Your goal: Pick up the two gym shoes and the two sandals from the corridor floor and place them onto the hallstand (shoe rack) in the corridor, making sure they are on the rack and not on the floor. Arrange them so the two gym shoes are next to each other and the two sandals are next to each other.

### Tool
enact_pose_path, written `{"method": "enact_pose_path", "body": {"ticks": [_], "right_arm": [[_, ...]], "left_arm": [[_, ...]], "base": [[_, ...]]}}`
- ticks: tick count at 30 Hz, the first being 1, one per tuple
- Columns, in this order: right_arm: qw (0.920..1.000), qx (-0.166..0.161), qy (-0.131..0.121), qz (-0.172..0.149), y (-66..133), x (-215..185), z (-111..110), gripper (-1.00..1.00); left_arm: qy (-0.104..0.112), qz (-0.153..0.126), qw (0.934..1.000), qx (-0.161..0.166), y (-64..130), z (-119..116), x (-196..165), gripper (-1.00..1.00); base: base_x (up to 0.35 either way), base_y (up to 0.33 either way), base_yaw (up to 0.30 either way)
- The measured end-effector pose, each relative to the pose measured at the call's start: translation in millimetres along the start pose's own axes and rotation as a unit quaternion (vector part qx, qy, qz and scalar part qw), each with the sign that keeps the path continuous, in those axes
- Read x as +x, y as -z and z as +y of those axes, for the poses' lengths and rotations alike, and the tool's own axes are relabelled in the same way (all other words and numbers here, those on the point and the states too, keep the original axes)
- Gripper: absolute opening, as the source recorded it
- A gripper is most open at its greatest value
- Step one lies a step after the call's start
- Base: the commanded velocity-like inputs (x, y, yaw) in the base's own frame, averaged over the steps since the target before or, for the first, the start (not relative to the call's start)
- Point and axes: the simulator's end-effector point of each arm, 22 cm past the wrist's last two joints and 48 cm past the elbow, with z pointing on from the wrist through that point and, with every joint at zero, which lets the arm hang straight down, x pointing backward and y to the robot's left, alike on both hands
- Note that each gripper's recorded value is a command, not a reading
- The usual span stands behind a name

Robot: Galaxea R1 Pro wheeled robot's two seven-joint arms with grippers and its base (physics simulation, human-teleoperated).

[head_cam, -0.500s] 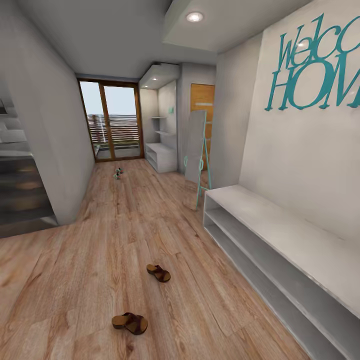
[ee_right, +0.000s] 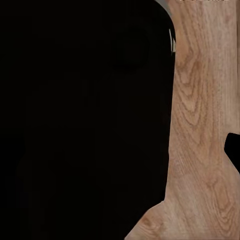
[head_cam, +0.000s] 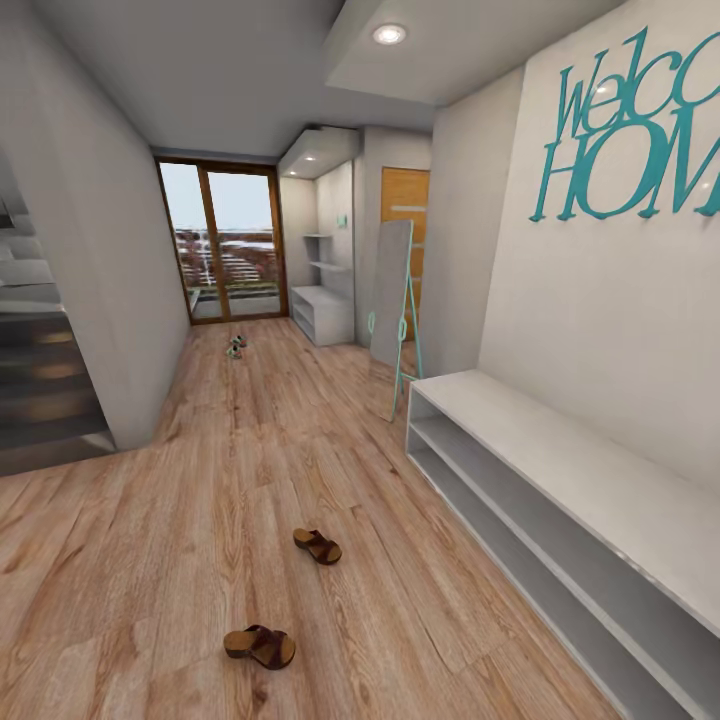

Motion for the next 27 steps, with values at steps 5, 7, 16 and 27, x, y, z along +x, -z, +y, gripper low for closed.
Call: {"method": "enact_pose_path", "body": {"ticks": [5,7,16,27], "right_arm": [[0.9999,0.001,0.0,-0.012,0.1,-11.2,0.0,1.0],[0.9998,0.001,0.001,-0.017,0.3,-16.6,-0.1,1.0],[0.9991,-0.001,0.0,-0.043,1.7,-40.8,0.9,1.0],[0.9729,-0.004,0.007,-0.231,51.1,-215.3,4.6,1.0]], "left_arm": [[0.001,-0.015,0.9999,0.0,0.1,0.3,-14.2,1.0],[0.001,-0.021,0.9998,0.0,0.3,-0.2,-19.8,1.0],[0.003,-0.059,0.998,0.024,3.5,-36.2,-63.4,1.0],[0.027,-0.392,0.9183,0.044,109.8,-60.8,-311.1,1.0]], "base": [[0.0,0.0,0.0],[0.0,0.0,0.0],[0.0,0.0,0.0],[0.0,0.0,0.0]]}}
